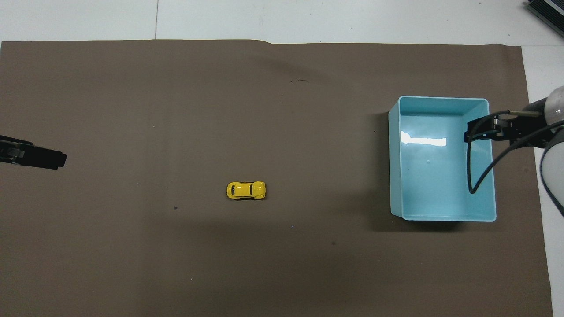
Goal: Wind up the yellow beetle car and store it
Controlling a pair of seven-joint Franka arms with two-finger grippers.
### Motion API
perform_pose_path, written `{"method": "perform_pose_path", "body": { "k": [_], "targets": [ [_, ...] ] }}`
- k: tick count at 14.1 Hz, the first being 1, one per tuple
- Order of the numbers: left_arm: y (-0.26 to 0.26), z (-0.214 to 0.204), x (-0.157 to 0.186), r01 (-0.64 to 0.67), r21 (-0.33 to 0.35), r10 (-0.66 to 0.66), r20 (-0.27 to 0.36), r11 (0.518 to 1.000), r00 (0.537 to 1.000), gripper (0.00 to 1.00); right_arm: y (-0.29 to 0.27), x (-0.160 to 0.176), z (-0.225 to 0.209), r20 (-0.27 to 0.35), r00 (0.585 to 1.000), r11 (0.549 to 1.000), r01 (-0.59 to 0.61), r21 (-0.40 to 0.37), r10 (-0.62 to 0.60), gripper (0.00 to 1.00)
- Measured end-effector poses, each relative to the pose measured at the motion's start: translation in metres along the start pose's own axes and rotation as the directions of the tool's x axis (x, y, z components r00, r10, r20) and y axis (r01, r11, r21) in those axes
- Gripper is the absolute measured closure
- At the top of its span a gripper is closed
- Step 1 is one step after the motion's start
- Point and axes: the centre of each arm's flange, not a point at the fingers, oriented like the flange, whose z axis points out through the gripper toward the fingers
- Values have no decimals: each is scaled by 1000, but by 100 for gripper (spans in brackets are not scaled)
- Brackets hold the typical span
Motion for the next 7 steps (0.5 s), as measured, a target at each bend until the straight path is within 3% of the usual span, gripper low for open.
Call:
{"method": "perform_pose_path", "body": {
  "k": [7],
  "targets": [
    [0, 0, 0, -1, 0, 1, 0, 1000, 1000, 0, -6, -29, -38, 13, 993, 993, 116, -25, -116, 0]
  ]
}}
